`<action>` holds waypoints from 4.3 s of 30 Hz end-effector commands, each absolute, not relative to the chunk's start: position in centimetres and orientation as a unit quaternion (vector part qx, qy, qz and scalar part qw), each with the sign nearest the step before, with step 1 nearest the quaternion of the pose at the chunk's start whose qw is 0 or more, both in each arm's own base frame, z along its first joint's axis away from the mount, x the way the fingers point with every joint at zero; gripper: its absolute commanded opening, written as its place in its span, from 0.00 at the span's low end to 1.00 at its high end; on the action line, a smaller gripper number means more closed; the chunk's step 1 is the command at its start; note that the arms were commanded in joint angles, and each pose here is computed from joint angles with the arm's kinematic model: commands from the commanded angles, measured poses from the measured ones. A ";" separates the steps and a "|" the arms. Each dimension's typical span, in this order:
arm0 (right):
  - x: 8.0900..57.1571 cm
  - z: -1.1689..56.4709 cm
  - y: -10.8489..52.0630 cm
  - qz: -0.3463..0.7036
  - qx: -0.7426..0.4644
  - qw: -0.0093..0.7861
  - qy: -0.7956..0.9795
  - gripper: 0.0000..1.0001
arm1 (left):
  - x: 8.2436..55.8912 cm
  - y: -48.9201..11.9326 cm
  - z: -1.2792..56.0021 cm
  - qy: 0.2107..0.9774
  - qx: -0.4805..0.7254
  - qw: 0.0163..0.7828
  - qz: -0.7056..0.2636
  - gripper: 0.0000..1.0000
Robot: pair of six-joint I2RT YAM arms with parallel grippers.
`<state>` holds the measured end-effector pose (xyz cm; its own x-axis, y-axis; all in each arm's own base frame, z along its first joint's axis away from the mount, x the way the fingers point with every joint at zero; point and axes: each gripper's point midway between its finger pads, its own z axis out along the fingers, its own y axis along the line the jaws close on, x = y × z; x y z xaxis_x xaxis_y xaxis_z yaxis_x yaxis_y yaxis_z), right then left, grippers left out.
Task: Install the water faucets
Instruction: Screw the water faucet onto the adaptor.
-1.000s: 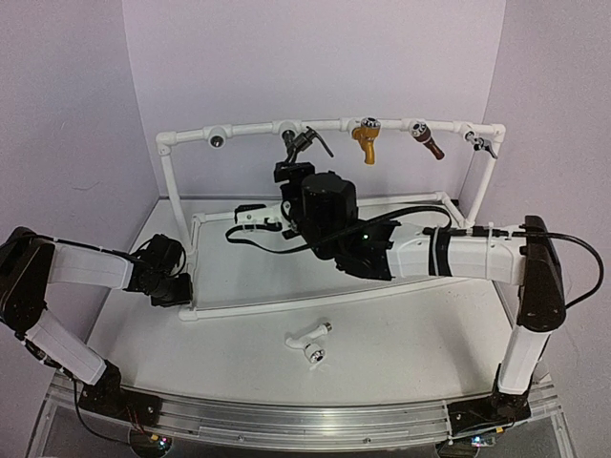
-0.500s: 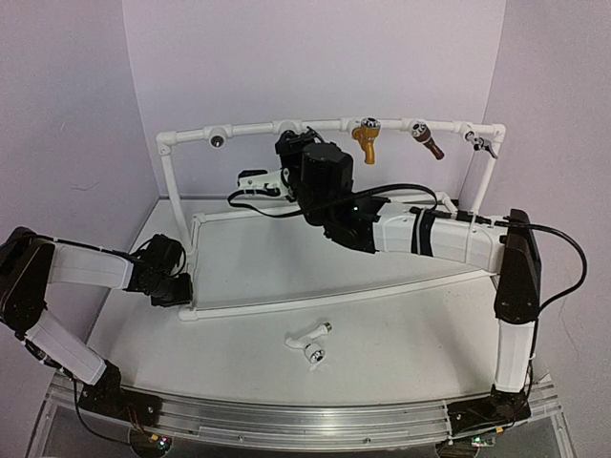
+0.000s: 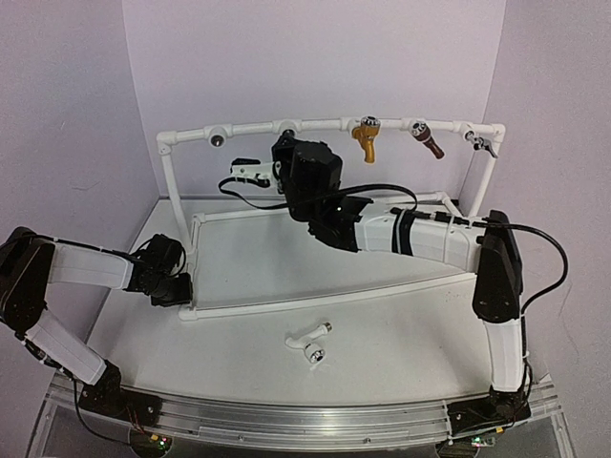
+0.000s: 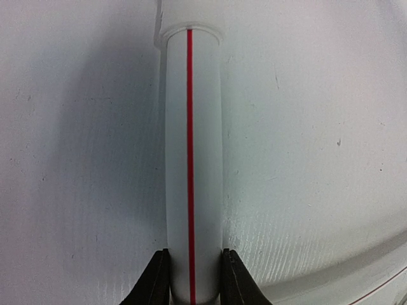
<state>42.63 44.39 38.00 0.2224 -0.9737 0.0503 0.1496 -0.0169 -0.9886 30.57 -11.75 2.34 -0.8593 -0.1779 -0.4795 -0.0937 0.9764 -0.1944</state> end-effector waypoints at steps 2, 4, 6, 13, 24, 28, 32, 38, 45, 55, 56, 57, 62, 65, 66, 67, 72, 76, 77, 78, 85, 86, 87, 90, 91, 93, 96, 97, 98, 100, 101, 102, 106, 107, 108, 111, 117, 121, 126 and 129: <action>44.0 39.2 42.6 -0.485 -0.453 0.604 0.442 0.14 | 29.8 -17.2 3.3 0.951 0.002 0.245 -0.189 0.00; 44.0 39.5 42.5 -0.473 -0.437 0.617 0.453 0.06 | 29.9 -17.2 3.3 0.951 0.003 0.245 -0.189 0.00; 44.1 39.7 42.3 -0.454 -0.411 0.633 0.474 0.00 | 29.8 -17.2 3.3 0.951 0.003 0.244 -0.190 0.00; 44.6 40.0 40.7 -0.356 -0.263 0.690 0.572 0.00 | 29.9 -17.3 3.2 0.951 0.004 0.244 -0.189 0.00; 43.7 40.0 39.0 -0.043 -0.037 0.748 0.661 0.00 | 29.9 -17.2 3.2 0.951 0.003 0.244 -0.189 0.00; 43.8 39.8 38.8 0.107 0.043 0.741 0.662 0.00 | 29.9 -17.2 3.3 0.951 0.002 0.245 -0.190 0.00; 44.4 39.3 38.0 0.232 0.142 0.709 0.651 0.00 | 29.8 -17.3 3.3 0.951 0.002 0.245 -0.190 0.00; 44.6 37.6 37.5 0.409 0.267 0.632 0.601 0.00 | 29.8 -17.2 3.3 0.951 0.002 0.245 -0.191 0.00; 43.5 39.2 39.1 0.544 0.271 0.585 0.536 0.00 | 29.8 -17.3 3.2 0.951 0.003 0.244 -0.191 0.00; 41.3 39.0 38.8 0.436 0.125 0.656 0.603 0.59 | 29.9 -17.3 3.2 0.951 0.003 0.244 -0.191 0.00; 41.1 38.8 38.6 0.425 0.112 0.660 0.609 0.67 | 29.9 -17.3 3.2 0.951 0.003 0.244 -0.191 0.00; 40.8 38.7 38.6 0.414 0.096 0.664 0.615 0.73 | 29.9 -17.3 3.1 0.951 0.003 0.242 -0.191 0.00; 39.1 38.2 38.9 0.375 0.008 0.670 0.641 0.92 | 29.9 -17.4 3.0 0.952 0.004 0.240 -0.189 0.00; 37.3 37.7 39.5 0.347 -0.072 0.670 0.652 0.94 | 29.9 -17.3 3.0 0.952 0.002 0.240 -0.189 0.00; 36.8 37.5 39.5 0.329 -0.097 0.672 0.656 0.95 | 29.9 -17.3 3.0 0.952 0.002 0.240 -0.188 0.00; 36.1 37.2 39.5 0.312 -0.124 0.673 0.659 0.95 | 29.9 -17.3 3.0 0.952 0.001 0.240 -0.188 0.00; 32.8 36.0 39.9 0.166 -0.310 0.686 0.637 0.95 | 29.9 -17.3 2.9 0.953 0.003 0.238 -0.188 0.00; 31.3 34.6 40.3 -0.023 -0.466 0.685 0.560 0.96 | 29.9 -17.4 2.9 0.953 0.004 0.238 -0.188 0.00; 31.2 34.3 40.4 -0.062 -0.494 0.680 0.538 0.96 | 29.9 -17.4 2.9 0.953 0.004 0.238 -0.188 0.00; 31.4 34.1 40.4 -0.097 -0.515 0.675 0.519 0.96 | 29.9 -17.4 2.9 0.953 0.003 0.238 -0.188 0.00; 33.6 34.3 40.7 -0.273 -0.590 0.628 0.428 0.97 | 29.8 -17.3 3.1 0.952 0.002 0.240 -0.188 0.00; 33.7 34.5 40.9 -0.284 -0.594 0.626 0.418 0.97 | 29.8 -17.3 3.1 0.952 0.002 0.240 -0.189 0.00; 33.7 34.7 41.0 -0.293 -0.598 0.625 0.408 0.97 | 29.8 -17.3 3.1 0.952 0.002 0.241 -0.189 0.00; 34.2 35.5 41.3 -0.336 -0.600 0.623 0.373 0.97 | 29.8 -17.3 3.0 0.952 0.003 0.240 -0.189 0.00; 34.3 35.9 41.4 -0.349 -0.598 0.624 0.363 0.97 | 29.8 -17.3 3.1 0.952 0.003 0.240 -0.189 0.00; 34.5 36.8 41.7 -0.368 -0.595 0.626 0.344 0.97 | 29.8 -17.3 3.0 0.952 0.004 0.239 -0.189 0.00; 34.6 37.8 42.7 -0.372 -0.597 0.633 0.324 0.97 | 29.8 -17.4 3.1 0.952 0.004 0.240 -0.190 0.00; 34.7 38.2 43.1 -0.373 -0.596 0.636 0.318 0.97 | 29.8 -17.3 3.1 0.952 0.004 0.241 -0.190 0.00; 34.9 38.2 43.4 -0.376 -0.598 0.634 0.316 0.96 | 29.8 -17.3 3.1 0.952 0.004 0.241 -0.190 0.00; 35.5 38.2 43.9 -0.382 -0.599 0.630 0.312 0.96 | 29.8 -17.3 3.1 0.952 0.004 0.241 -0.190 0.00; 35.9 38.4 44.0 -0.384 -0.598 0.631 0.312 0.96 | 29.8 -17.3 3.1 0.952 0.004 0.242 -0.190 0.00; 36.3 38.4 44.1 -0.385 -0.596 0.631 0.314 0.95 | 29.7 -17.3 3.2 0.952 0.004 0.242 -0.190 0.00; 37.7 38.5 44.6 -0.389 -0.587 0.633 0.322 0.93 | 29.7 -17.3 3.2 0.951 0.004 0.242 -0.192 0.00; 38.1 38.2 44.6 -0.390 -0.587 0.630 0.325 0.92 | 29.7 -17.3 3.2 0.951 0.004 0.242 -0.192 0.00; 38.5 38.1 44.7 -0.392 -0.586 0.629 0.328 0.91 | 29.7 -17.3 3.2 0.951 0.005 0.243 -0.192 0.00; 39.5 38.0 44.6 -0.392 -0.578 0.630 0.339 0.88 | 29.7 -17.4 3.3 0.951 0.005 0.243 -0.193 0.00; 41.1 38.1 44.5 -0.389 -0.555 0.638 0.365 0.79 | 29.8 -17.4 3.2 0.951 0.007 0.242 -0.193 0.00; 41.6 37.9 44.6 -0.387 -0.543 0.641 0.381 0.69 | 29.8 -17.4 3.2 0.951 0.007 0.242 -0.193 0.00; 41.9 38.1 44.3 -0.375 -0.508 0.662 0.404 0.47 | 29.8 -17.4 3.2 0.951 0.008 0.242 -0.193 0.00; 42.3 37.9 43.8 -0.370 -0.477 0.674 0.426 0.40 | 29.8 -17.5 3.2 0.951 0.008 0.242 -0.194 0.00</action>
<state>41.45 44.75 36.67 0.4136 -0.9080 -0.0668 0.0689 0.1044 -0.9922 30.62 -11.88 2.31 -0.8584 -0.1673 -0.4849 -0.0800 0.9774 -0.1956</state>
